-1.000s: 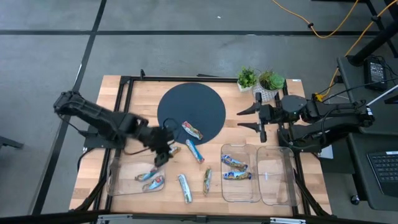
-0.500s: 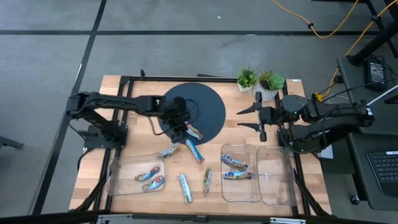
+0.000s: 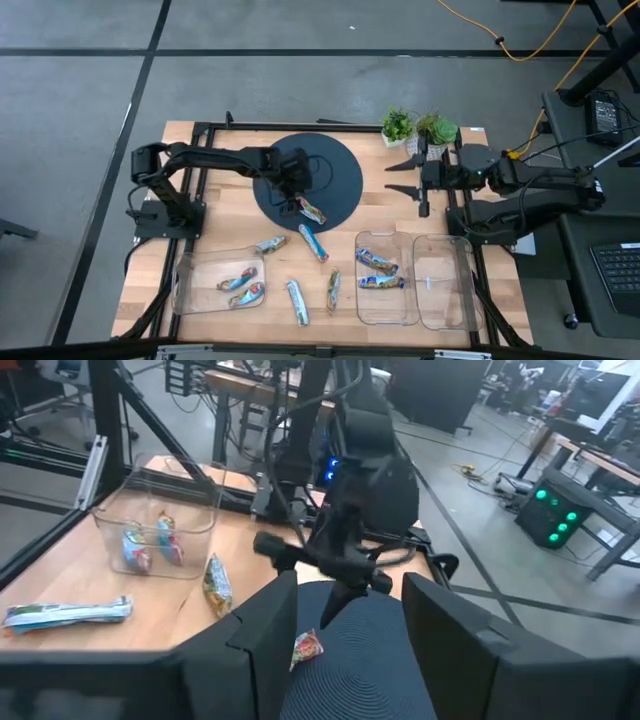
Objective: Pick and place Granola Bars by type
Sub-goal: Put the red granola bar into the left transparent bin
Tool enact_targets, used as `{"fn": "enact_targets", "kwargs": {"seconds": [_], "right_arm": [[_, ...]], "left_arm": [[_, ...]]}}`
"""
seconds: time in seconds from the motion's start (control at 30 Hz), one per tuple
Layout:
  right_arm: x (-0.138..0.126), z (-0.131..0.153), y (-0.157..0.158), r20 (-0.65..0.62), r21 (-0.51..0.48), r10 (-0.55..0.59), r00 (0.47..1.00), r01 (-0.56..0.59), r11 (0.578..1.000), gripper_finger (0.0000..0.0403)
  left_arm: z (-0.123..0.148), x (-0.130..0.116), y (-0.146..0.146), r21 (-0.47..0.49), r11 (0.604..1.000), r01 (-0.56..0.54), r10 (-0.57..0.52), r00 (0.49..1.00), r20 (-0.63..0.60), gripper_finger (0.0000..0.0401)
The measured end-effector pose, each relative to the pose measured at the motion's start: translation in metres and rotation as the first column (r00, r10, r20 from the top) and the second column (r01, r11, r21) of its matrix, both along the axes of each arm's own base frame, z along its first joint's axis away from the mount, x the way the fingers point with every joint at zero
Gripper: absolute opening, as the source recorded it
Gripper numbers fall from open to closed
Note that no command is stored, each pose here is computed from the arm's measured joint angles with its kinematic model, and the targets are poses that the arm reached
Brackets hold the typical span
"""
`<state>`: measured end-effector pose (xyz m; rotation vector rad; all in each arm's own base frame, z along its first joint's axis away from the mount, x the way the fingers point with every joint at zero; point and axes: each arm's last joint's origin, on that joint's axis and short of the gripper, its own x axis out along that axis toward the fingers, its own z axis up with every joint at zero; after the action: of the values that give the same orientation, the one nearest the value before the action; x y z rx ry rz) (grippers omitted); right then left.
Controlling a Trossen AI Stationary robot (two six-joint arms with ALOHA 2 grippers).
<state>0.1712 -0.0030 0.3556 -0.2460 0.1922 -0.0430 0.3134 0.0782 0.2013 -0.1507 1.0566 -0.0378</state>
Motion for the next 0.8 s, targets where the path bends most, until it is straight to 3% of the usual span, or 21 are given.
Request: {"fn": "enact_targets", "kwargs": {"seconds": [0.27, 0.47, 0.8], "right_arm": [[-0.001, -0.002, -0.006, -0.018, -0.002, -0.036, 0.999, 0.036, 0.999, 0.0184], [-0.001, -0.002, -0.009, -0.017, 0.0, -0.05, 0.999, 0.05, 0.999, 0.0184], [-0.001, -0.002, -0.008, -0.015, 0.023, -0.054, 0.998, 0.054, 0.998, 0.0184]], "left_arm": [[-0.028, 0.012, -0.002, 0.064, 0.993, 0.104, -0.1, 0.993, -0.063, 0.0294], [-0.045, 0.023, -0.006, 0.205, 0.968, 0.147, -0.131, 0.987, -0.089, 0.029], [-0.05, 0.026, -0.008, 0.191, 0.971, 0.147, -0.133, 0.988, -0.084, 0.0247]]}}
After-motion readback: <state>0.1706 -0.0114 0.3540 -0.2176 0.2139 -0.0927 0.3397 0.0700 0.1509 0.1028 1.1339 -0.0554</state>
